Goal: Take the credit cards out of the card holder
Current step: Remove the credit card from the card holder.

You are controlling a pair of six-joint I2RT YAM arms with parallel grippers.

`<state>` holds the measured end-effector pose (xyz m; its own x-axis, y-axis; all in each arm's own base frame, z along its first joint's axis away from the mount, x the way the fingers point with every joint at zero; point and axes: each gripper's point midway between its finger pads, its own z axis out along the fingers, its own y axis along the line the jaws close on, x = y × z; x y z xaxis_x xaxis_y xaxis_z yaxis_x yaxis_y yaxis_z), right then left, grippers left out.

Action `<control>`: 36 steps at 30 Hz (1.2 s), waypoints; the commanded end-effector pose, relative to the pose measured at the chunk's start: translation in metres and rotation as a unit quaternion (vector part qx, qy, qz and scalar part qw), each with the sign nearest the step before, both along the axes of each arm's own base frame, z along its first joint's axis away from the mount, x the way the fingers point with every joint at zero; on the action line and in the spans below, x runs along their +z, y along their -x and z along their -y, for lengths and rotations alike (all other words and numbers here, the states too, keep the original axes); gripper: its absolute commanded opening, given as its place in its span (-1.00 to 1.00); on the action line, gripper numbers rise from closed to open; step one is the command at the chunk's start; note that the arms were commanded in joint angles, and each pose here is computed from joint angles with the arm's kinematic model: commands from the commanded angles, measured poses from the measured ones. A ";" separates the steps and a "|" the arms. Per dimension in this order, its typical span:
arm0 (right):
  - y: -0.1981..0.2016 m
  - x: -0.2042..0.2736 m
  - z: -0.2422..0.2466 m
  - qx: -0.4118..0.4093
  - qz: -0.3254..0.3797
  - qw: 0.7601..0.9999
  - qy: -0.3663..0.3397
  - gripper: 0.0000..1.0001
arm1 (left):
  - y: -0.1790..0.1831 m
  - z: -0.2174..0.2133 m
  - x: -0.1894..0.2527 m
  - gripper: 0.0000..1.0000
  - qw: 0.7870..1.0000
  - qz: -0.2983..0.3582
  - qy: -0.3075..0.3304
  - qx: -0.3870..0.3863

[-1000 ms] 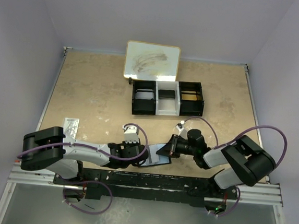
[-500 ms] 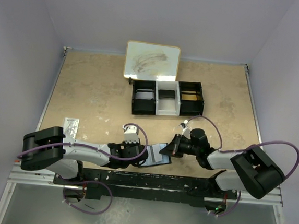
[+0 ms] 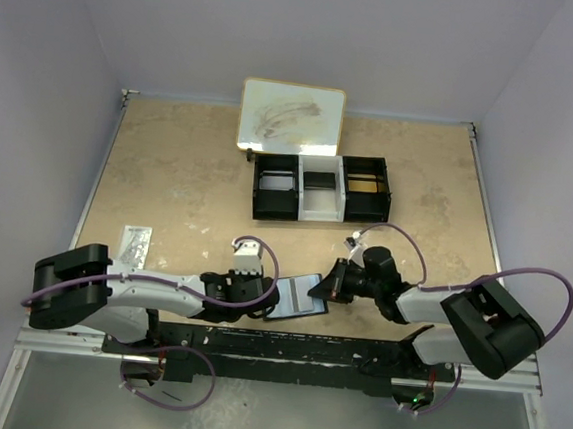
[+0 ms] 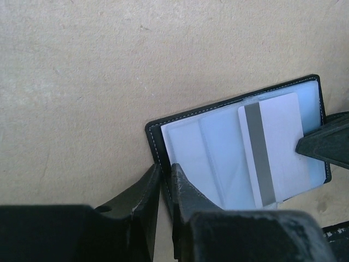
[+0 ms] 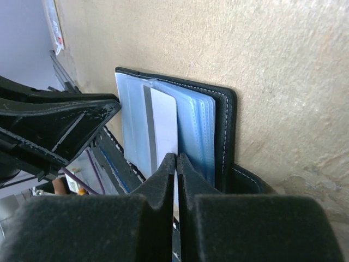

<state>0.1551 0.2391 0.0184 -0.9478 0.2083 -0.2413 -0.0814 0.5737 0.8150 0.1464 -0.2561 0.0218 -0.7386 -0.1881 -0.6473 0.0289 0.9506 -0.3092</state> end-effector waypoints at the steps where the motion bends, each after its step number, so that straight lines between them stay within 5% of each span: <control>1: -0.011 0.002 -0.004 0.001 0.022 1.000 0.000 -0.98 | -0.003 0.005 0.026 -0.72 1.000 0.018 0.003 -0.022; 8: -0.015 0.002 -0.005 -0.002 0.023 1.000 0.002 -0.99 | -0.009 0.035 0.058 -0.60 0.997 0.041 0.043 -0.054; 17: -0.012 0.003 -0.004 -0.002 0.024 1.000 -0.003 -0.97 | 0.005 0.074 0.042 -0.57 0.992 0.009 0.074 -0.104; 36: -0.010 0.025 -0.015 0.014 0.043 0.997 -0.057 -0.72 | 0.009 0.035 -0.018 -0.88 0.994 -0.014 -0.082 -0.076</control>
<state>0.1645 0.2477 0.0315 -0.9354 0.2181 -0.2782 -0.1265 0.5284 0.8395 0.1420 -0.3096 0.0210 -0.7588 -0.0301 -0.6506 0.1810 0.9498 -0.2552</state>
